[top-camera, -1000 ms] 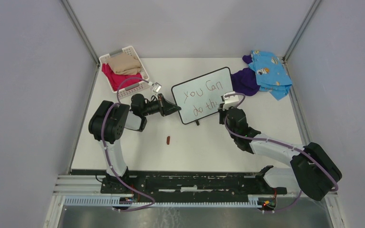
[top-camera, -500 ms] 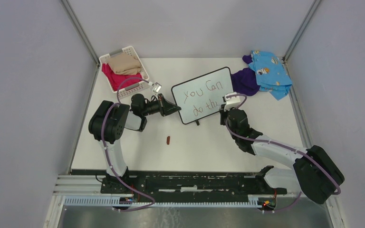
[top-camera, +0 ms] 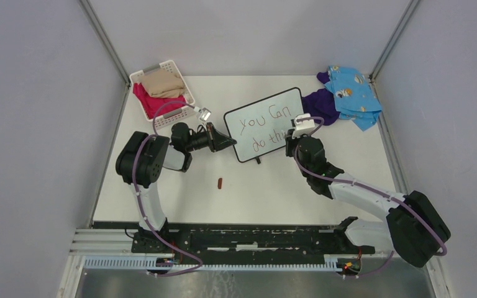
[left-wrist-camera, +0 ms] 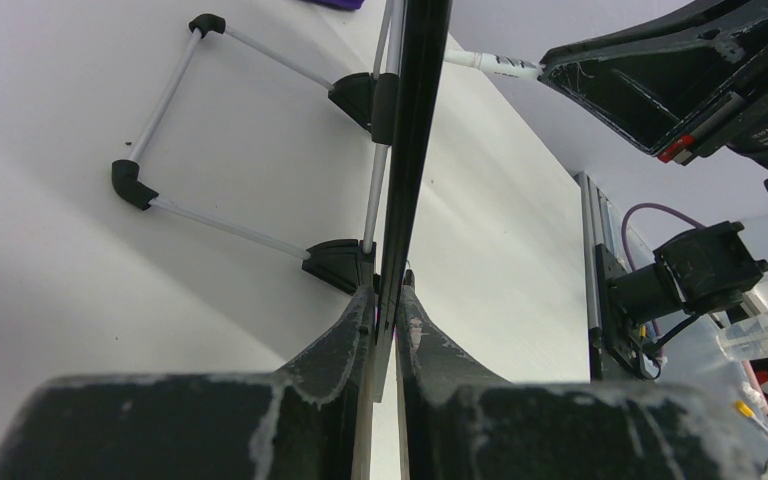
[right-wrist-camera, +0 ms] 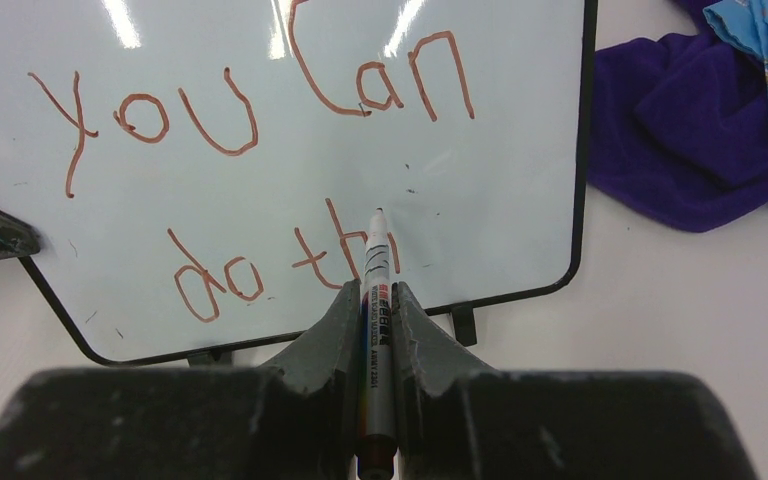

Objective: Write a sentence on the whiteboard

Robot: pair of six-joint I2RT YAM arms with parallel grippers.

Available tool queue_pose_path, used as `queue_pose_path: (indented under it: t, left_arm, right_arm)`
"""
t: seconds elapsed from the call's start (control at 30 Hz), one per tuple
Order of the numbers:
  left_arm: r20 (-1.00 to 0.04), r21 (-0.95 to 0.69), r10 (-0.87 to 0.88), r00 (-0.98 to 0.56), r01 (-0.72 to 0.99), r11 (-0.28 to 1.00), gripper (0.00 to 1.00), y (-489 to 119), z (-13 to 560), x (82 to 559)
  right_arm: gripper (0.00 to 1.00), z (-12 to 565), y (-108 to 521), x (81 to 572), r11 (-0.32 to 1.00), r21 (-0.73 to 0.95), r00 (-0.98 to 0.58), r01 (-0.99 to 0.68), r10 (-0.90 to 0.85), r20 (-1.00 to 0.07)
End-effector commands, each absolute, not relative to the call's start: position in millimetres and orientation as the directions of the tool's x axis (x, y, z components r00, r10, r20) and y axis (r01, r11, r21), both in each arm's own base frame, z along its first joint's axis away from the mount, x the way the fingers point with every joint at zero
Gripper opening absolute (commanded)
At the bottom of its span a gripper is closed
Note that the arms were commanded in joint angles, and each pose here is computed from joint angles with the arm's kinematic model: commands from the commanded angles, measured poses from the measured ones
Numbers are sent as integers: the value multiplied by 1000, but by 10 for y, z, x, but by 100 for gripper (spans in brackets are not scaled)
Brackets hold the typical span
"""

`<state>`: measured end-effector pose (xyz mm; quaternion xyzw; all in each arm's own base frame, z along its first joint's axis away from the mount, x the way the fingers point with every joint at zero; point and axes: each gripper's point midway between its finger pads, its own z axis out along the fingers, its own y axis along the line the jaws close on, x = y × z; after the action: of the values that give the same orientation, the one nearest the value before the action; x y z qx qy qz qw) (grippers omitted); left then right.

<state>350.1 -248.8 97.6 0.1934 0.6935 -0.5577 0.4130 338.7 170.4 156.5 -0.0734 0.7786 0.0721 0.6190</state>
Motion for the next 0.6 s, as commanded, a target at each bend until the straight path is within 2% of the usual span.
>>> queue_pose_path:
  t: [0.0, 0.57]
  left_arm:
    - [-749, -651, -151, -645, 677, 342, 12, -2476, 721, 3447]
    - [-749, -652, -148, -646, 676, 343, 12, -2474, 714, 3442]
  right_arm:
    - [0, 1809, 1781, 3502, 977, 47, -169, -209, 12, -985]
    - [0, 1708, 1772, 3557, 980, 26, -184, -199, -11, -983]
